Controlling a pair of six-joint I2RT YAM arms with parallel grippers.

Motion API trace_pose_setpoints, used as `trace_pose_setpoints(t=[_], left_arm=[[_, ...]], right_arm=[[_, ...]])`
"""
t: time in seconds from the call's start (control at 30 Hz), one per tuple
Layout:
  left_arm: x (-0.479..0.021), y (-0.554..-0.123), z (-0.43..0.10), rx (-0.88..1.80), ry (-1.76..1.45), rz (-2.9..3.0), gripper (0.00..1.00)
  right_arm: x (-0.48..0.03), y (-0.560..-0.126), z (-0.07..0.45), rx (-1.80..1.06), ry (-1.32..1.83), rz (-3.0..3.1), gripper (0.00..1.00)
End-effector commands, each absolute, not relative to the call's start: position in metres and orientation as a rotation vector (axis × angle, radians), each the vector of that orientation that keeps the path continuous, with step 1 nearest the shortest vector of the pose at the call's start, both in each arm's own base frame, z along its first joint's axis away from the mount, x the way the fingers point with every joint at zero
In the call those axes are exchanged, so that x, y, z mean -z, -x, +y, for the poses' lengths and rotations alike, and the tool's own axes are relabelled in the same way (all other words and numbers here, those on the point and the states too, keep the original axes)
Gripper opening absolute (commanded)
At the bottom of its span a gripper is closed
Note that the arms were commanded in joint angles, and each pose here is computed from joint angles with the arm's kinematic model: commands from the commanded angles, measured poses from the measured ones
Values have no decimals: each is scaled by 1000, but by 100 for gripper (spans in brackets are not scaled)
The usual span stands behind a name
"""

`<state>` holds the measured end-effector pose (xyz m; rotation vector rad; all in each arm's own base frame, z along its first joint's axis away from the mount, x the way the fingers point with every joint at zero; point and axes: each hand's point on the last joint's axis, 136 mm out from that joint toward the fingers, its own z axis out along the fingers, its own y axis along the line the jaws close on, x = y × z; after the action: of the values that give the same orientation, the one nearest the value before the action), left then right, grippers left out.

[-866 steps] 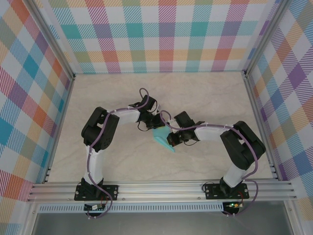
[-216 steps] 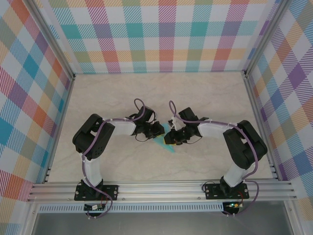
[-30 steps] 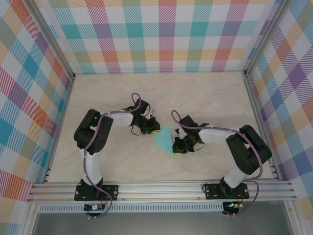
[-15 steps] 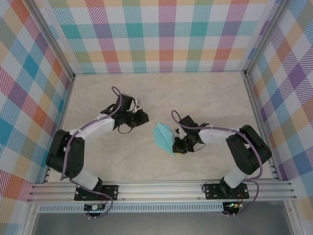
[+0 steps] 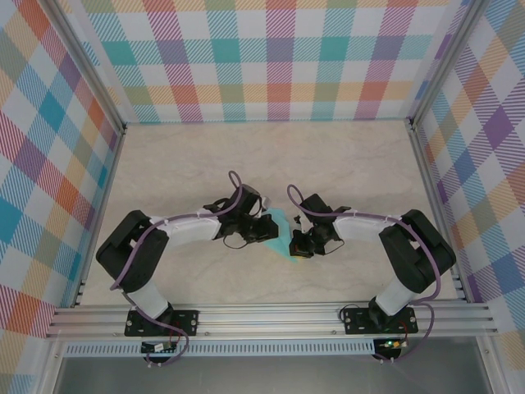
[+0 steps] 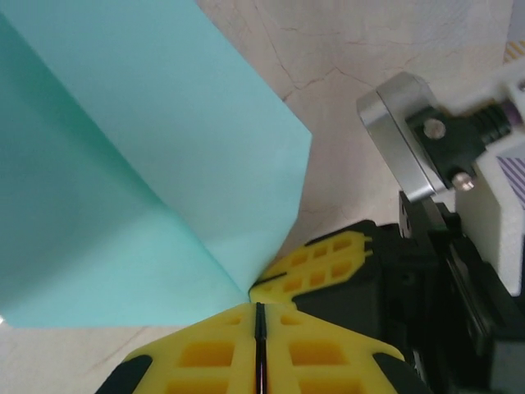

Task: Fold a paper plane with a square sheet of paper (fold left side to right side)
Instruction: Fourth fold the wing at the center of the table.

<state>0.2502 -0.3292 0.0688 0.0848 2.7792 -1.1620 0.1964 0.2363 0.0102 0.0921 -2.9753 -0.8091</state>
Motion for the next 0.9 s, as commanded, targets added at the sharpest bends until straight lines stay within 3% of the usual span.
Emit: trace_pose_setpoints(t=[0.0,0.87], left_arm=[[-75,-251,-348,1217,-130,2758,9],[-43,-242,-374,1236,-189,2838,9]], right_arm=[[27,-167,190,448,-48,-2956,0],[28,-166,190,439,-62,-2947,0]])
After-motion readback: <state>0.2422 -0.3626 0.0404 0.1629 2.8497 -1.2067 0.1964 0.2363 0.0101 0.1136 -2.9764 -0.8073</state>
